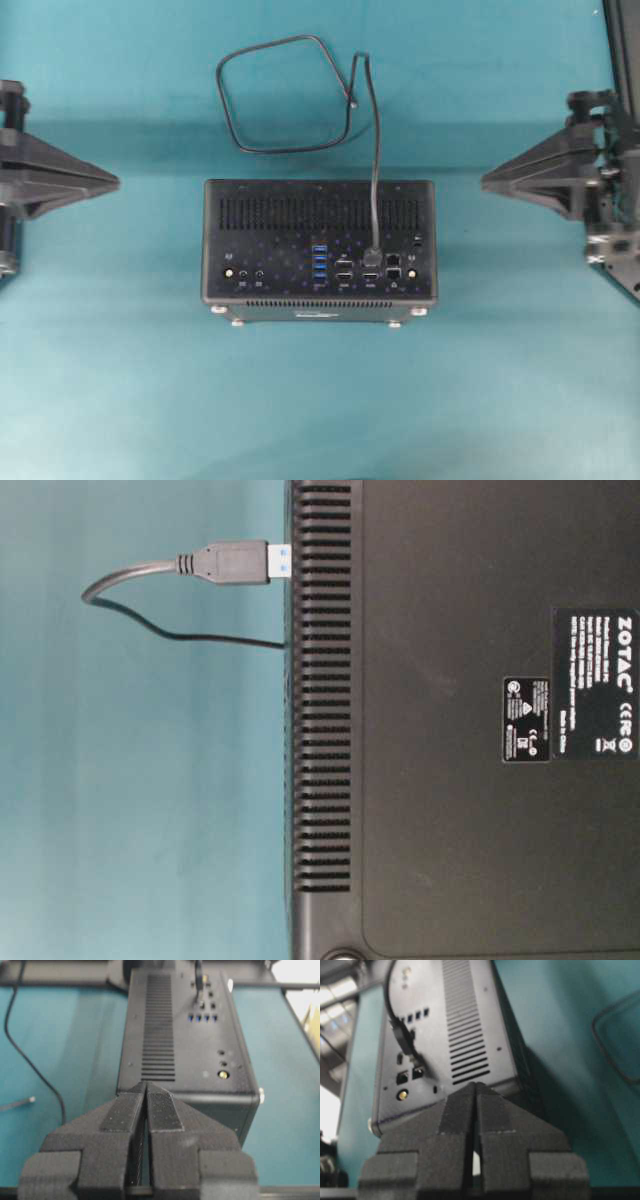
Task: Insert the USB into the PC box with both arms.
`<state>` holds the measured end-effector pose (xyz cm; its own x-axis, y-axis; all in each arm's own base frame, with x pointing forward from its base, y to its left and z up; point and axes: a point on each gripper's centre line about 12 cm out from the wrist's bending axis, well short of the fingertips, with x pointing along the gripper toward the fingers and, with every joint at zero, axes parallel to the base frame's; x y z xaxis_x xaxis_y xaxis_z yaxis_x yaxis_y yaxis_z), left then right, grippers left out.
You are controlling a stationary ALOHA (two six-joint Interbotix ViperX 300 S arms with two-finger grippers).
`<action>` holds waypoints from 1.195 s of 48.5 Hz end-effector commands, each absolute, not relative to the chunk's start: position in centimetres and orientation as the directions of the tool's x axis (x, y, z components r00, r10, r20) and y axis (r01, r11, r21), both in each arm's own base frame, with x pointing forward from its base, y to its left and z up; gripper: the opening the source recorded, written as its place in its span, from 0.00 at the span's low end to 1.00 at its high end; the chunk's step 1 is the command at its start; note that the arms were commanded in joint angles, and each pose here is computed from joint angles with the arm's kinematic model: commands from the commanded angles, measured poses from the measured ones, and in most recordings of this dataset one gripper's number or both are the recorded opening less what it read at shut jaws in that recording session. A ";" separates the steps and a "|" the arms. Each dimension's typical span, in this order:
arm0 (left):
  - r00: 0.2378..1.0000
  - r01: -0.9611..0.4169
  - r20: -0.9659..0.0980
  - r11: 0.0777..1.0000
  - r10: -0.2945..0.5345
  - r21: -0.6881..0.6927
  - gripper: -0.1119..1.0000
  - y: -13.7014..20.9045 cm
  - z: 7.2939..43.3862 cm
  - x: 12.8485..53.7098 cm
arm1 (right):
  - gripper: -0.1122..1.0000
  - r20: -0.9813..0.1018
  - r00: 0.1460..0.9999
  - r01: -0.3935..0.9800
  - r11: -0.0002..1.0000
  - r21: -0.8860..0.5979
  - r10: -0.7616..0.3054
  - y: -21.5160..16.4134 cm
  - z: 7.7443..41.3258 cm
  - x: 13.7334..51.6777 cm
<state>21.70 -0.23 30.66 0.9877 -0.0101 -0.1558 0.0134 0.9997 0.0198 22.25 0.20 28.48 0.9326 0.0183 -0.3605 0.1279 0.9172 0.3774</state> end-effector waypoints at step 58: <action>0.975 0.026 -0.221 0.999 -0.016 0.044 0.10 -0.4 31.5 22.9 | 0.86 -0.790 0.599 0.148 0.951 0.270 0.131 4.4 33.9 34.2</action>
<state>22.80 -0.37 30.88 0.9707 -0.0148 -0.2400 0.0241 0.9991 0.0360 33.82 4.26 32.75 0.5784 0.1282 -0.8056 0.1645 0.9490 0.2691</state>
